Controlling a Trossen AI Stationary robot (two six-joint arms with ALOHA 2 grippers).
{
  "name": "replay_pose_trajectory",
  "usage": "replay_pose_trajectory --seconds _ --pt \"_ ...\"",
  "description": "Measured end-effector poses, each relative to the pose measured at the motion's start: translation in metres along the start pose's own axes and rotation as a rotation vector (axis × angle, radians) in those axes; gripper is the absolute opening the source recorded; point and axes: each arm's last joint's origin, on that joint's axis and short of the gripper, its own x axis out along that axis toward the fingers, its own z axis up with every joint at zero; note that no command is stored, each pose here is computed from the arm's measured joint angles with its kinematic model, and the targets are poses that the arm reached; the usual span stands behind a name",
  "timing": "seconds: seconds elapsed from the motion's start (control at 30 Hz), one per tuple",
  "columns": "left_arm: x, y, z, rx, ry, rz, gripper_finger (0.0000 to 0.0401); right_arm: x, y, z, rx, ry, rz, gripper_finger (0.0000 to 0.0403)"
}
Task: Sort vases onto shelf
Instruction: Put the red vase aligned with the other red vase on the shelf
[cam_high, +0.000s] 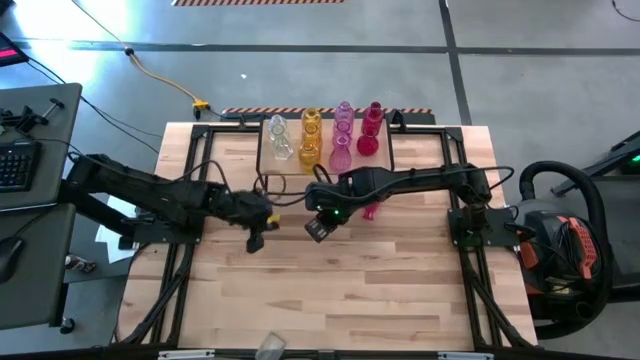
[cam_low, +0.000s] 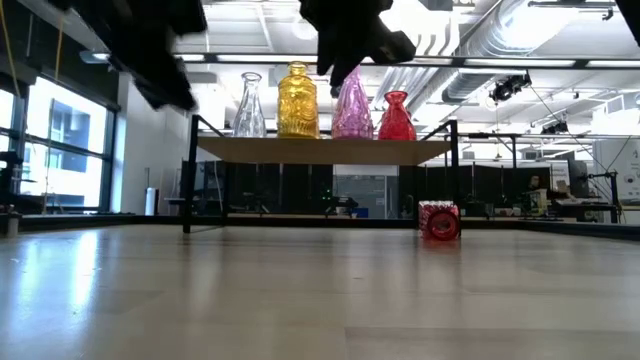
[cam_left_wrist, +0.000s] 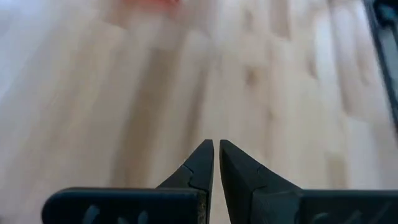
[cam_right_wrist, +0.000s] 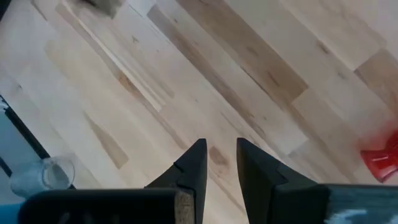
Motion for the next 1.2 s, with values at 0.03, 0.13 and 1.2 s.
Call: replay_pose_trajectory --seconds 0.03,0.13,1.2 --pt "0.005 0.005 -0.001 -0.016 -0.028 0.009 0.0019 0.000 0.000 0.000 -0.007 0.000 0.000 0.0067" --pt "0.016 0.018 -0.016 -0.039 -0.018 0.036 0.0019 0.000 0.001 -0.001 -0.039 0.001 0.001 0.0067" --pt "0.037 0.034 -0.037 -0.183 -0.006 -0.116 0.0019 0.038 -0.010 -0.057 0.094 0.187 -0.263 0.0067"
